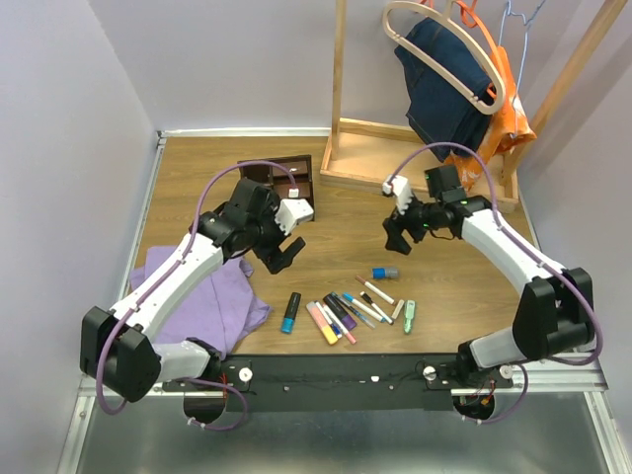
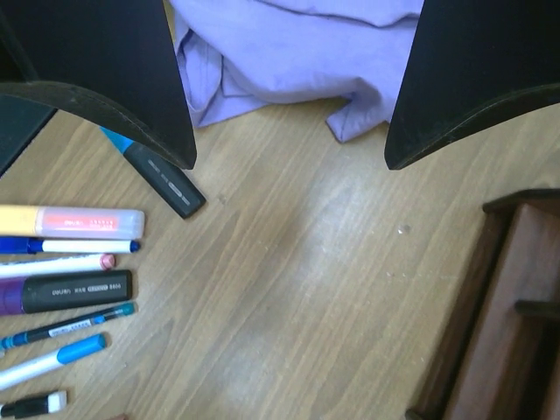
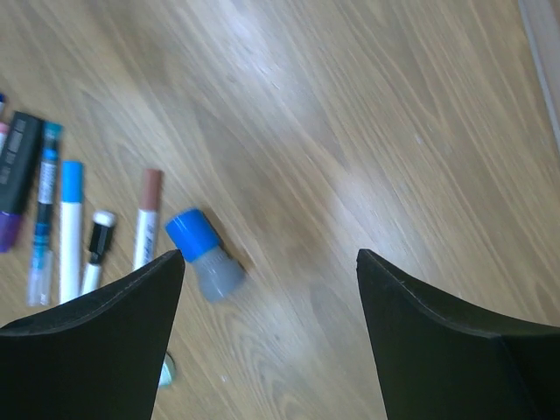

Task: Sort the stationery into containers
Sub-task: Pick up the pen from the center of the board.

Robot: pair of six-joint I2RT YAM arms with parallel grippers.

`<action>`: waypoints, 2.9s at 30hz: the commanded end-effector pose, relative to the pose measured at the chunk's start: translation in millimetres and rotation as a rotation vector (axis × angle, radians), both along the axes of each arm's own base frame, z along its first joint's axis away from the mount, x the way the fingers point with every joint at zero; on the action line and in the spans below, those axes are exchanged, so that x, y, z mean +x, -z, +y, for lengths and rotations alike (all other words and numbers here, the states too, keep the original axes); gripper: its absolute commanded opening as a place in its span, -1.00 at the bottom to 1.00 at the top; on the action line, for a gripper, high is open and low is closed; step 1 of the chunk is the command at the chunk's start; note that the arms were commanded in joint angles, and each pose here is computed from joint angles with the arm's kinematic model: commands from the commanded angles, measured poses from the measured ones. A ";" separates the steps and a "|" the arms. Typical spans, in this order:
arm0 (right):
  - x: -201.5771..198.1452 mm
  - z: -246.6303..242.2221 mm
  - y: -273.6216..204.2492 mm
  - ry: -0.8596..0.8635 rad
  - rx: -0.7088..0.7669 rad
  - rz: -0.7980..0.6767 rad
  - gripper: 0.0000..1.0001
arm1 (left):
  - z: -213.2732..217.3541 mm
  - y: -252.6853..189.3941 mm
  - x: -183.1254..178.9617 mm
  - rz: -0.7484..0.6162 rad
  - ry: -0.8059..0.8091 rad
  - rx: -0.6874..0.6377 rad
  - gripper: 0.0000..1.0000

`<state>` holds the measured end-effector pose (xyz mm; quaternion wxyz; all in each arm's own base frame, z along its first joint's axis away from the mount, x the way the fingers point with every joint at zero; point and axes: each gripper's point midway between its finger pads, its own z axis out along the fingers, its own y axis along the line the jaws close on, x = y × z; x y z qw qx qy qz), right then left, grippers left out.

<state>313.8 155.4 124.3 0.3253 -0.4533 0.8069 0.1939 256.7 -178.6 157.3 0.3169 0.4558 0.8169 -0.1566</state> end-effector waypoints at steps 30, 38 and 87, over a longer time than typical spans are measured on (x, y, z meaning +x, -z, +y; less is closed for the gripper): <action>-42.1 229.4 34.8 -1.100 -0.202 -0.213 0.74 | 195.1 -47.6 68.3 0.059 -0.975 -0.391 0.97; -94.8 251.9 51.5 -1.384 -0.246 -0.313 0.65 | 196.4 -45.7 62.5 0.084 -1.002 -0.400 0.97; -193.4 257.7 132.4 -1.570 -0.388 -0.037 -0.18 | 204.4 -56.5 35.9 -0.025 -1.024 -0.353 0.97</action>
